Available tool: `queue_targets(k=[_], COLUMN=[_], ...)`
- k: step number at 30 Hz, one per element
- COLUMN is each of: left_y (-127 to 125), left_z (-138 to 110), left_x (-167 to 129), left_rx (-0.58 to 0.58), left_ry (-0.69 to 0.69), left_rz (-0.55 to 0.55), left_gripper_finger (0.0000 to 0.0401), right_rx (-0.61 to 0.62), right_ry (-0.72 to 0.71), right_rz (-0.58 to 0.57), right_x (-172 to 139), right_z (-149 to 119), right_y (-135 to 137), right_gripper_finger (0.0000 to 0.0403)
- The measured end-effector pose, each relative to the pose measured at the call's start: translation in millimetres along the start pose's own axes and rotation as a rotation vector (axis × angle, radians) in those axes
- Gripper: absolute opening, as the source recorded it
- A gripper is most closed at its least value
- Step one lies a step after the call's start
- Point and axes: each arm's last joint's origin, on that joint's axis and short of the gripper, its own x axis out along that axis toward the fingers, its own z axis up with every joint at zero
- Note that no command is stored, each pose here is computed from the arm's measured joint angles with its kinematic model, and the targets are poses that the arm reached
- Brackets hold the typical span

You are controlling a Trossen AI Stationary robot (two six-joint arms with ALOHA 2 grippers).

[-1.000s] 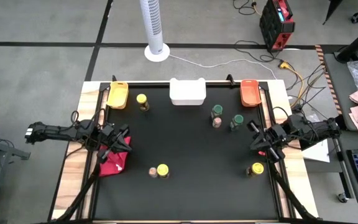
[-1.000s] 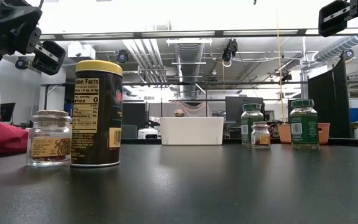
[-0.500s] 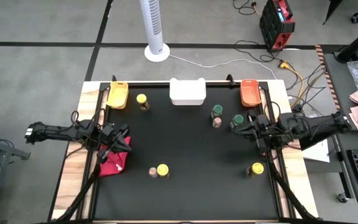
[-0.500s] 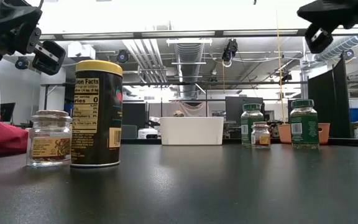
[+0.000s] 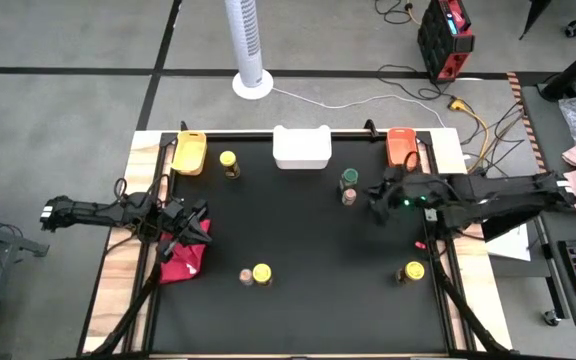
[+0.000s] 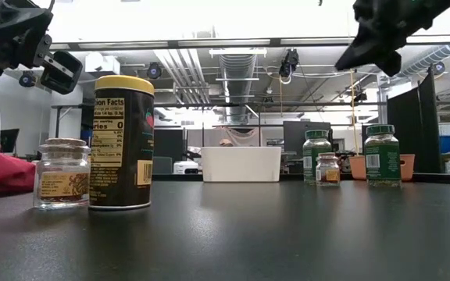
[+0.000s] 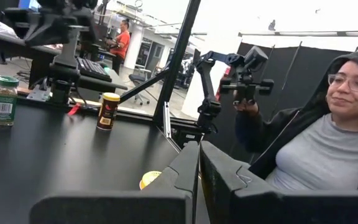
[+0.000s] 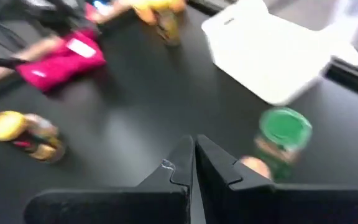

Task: Sort spices by type
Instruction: Put the left green spice bottle into the white bin

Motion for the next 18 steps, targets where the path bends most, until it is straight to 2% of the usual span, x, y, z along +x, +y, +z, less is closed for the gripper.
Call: queue_targets(k=[4, 18], left_y=[0.0, 0.0], left_z=[0.0, 0.0], left_x=[0.0, 0.0], left_rx=[0.0, 0.0], left_ry=[0.0, 0.0], left_rz=[0.0, 0.0], left_gripper_finger=[0.0, 0.0], right_rx=[0.013, -0.013], right_ry=[0.049, 0.141], right_rz=[-0.064, -0.119], right_x=[10.4, 37.1], right_z=[10.9, 17.5], right_y=[-5.5, -15.7], right_gripper_finger=[0.0009, 0.0009])
